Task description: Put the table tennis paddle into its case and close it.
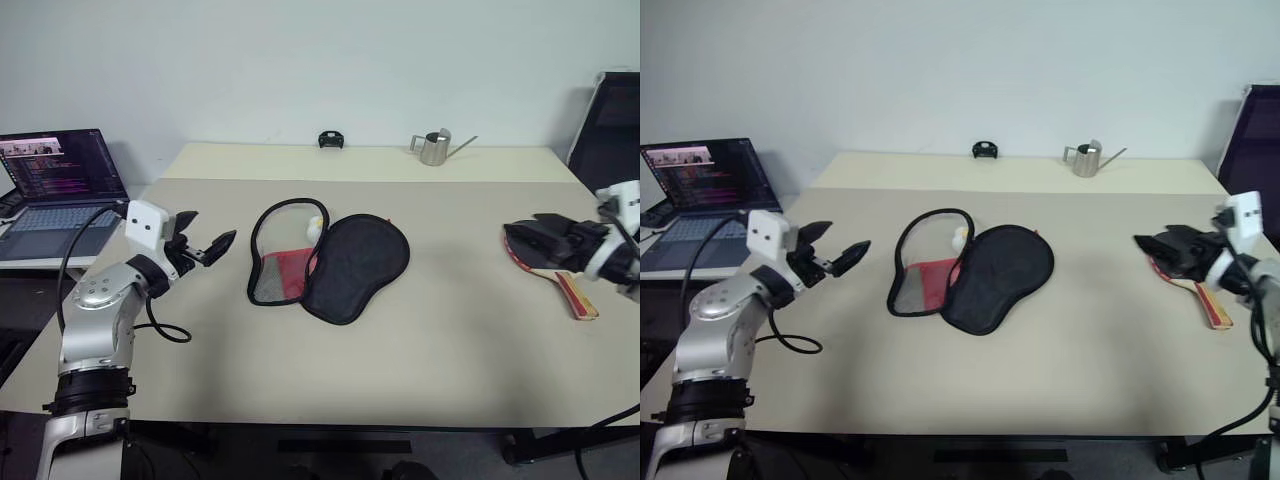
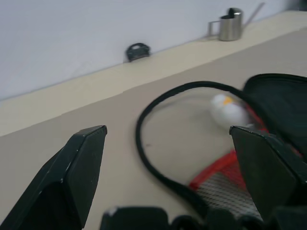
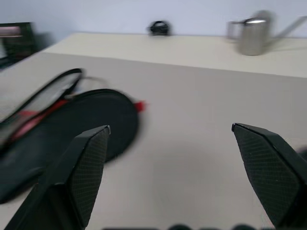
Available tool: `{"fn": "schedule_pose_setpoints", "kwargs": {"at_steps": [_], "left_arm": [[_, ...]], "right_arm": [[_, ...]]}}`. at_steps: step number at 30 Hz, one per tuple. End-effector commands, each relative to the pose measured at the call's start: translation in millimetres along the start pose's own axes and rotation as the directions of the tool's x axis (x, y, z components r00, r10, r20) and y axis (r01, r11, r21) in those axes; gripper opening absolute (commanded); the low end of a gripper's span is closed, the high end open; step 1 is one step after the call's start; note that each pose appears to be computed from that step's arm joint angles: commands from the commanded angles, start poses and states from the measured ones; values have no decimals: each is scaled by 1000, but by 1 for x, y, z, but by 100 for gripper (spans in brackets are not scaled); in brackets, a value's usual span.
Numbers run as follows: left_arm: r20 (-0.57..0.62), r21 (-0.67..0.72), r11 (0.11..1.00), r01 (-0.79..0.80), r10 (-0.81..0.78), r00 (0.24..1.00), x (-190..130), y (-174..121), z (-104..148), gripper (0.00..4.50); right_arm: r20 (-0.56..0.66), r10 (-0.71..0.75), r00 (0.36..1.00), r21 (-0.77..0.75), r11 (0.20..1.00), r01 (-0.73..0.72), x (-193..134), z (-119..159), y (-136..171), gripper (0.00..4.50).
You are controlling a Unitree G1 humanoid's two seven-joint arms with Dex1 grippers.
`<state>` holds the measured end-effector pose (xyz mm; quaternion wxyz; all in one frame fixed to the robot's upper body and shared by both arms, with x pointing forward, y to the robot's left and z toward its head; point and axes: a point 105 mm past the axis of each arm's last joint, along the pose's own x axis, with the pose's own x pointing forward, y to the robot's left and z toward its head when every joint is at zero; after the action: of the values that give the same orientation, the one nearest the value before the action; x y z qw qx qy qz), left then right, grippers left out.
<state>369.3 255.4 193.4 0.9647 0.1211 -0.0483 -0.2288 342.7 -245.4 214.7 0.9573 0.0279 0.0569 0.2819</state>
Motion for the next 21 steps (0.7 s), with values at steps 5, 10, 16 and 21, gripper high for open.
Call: {"fn": "schedule_pose_setpoints", "kwargs": {"at_steps": [5,10,16,21], "left_arm": [[11,-32,977,212,-211,977,6,-22,19,450],[-4,-23,962,272,-273,962,7,-28,22,450],[-26,-42,909,414,-415,910,2,-47,23,450],[-12,-96,849,519,-523,852,-7,-55,29,450]], "right_arm": [[-62,128,990,51,991,-125,42,-10,50,447],[-183,239,954,176,962,-208,62,-33,84,447],[-274,296,915,238,943,-234,81,-61,113,447],[-325,281,903,269,943,-197,90,-78,118,447]]}}
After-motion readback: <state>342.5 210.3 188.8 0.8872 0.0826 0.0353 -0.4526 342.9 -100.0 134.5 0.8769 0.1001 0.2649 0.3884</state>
